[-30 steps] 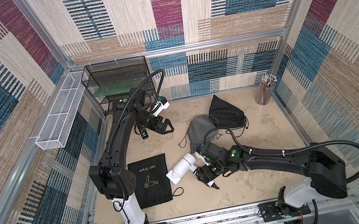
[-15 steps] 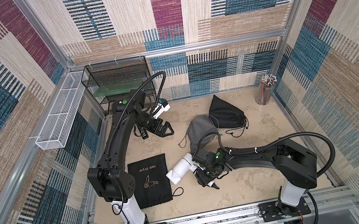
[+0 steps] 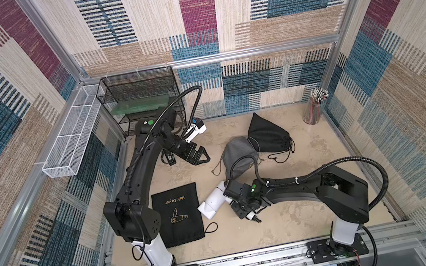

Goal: Pack away hair dryers
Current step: Pick up the hair dryer from the center of the board.

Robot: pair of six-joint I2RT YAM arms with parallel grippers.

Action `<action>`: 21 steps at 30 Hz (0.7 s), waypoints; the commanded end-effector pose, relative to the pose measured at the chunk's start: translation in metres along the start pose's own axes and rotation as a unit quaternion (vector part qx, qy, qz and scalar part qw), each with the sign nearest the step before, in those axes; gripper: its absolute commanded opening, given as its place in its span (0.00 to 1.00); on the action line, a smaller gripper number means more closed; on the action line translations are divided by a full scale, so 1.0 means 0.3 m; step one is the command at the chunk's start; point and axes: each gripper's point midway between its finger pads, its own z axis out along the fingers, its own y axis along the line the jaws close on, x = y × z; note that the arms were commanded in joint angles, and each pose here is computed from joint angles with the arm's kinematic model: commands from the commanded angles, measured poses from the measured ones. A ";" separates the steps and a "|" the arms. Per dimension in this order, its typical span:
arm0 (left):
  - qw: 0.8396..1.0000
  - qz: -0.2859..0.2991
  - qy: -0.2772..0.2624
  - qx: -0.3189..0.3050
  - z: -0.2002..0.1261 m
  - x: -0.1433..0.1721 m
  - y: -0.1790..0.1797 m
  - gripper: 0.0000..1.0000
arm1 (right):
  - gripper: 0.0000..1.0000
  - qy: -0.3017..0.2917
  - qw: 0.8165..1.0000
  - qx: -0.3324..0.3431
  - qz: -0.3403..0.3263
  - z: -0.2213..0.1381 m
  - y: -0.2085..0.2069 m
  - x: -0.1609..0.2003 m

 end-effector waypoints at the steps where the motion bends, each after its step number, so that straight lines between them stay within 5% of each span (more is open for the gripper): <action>1: 1.000 0.025 -0.013 0.003 -0.020 -0.026 -0.032 0.97 | 0.22 0.026 0.999 0.027 0.008 0.019 -0.042 0.058; 9: 0.998 0.026 -0.056 0.006 -0.086 -0.148 -0.096 1.00 | 0.00 -0.077 0.992 0.096 0.023 -0.060 -0.125 -0.066; 21: 0.985 0.056 -0.137 0.087 -0.219 -0.289 -0.275 1.00 | 0.00 -0.314 0.931 0.182 0.038 -0.389 -0.261 -0.272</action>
